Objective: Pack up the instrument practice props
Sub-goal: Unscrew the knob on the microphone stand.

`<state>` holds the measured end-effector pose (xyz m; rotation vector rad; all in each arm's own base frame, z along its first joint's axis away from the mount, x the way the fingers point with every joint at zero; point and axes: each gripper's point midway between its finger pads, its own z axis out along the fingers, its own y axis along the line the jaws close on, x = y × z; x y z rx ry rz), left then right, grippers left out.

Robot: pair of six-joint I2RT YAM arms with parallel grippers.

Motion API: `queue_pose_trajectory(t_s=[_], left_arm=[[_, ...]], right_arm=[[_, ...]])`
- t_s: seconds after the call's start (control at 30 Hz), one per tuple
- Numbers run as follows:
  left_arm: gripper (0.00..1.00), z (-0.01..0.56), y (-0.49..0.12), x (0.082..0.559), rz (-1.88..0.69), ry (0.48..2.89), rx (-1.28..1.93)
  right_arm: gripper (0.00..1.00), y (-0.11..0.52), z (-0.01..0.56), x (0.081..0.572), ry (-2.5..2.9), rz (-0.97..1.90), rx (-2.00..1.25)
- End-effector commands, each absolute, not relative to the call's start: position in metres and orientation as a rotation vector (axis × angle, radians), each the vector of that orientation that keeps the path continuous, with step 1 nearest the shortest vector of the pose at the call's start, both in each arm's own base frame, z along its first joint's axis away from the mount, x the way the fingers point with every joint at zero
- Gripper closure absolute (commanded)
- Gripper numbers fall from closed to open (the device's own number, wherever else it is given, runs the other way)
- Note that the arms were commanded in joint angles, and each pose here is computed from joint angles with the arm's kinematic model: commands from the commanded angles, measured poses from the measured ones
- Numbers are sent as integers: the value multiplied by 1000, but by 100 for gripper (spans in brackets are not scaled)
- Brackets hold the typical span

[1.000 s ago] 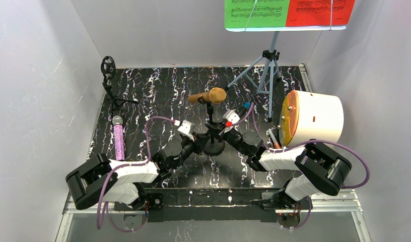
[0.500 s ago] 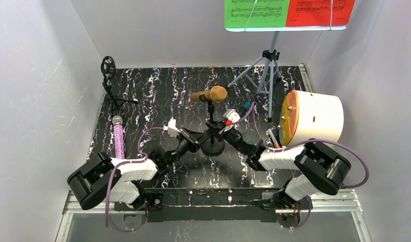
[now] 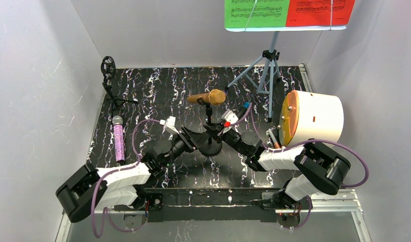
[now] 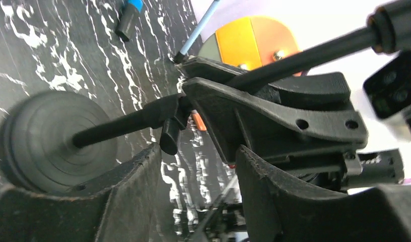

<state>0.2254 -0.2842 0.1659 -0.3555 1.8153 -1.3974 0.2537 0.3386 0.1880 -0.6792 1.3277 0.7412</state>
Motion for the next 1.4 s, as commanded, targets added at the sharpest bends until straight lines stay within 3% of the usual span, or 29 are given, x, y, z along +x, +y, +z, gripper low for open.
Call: queue_pose_trajectory(t_s=[0.0, 0.3, 0.7, 0.9, 1.2, 1.37], left_arm=[[45, 190, -276, 229, -1156, 1695, 42], [30, 184, -258, 231, -699, 1542, 598], [29, 165, -269, 218, -128, 1194, 1137], [34, 165, -274, 222, 22, 1087, 1202], [40, 174, -281, 225, 54, 1006, 1179], [51, 169, -287, 228, 60, 1016, 1195]], right_arm=[[99, 343, 196, 256, 1302, 738, -685], [99, 344, 196, 255, 1301, 744, -687], [99, 344, 198, 254, 1293, 749, -687], [99, 344, 199, 254, 1292, 751, -687], [99, 343, 200, 254, 1291, 747, -683], [99, 344, 199, 254, 1292, 752, -687]])
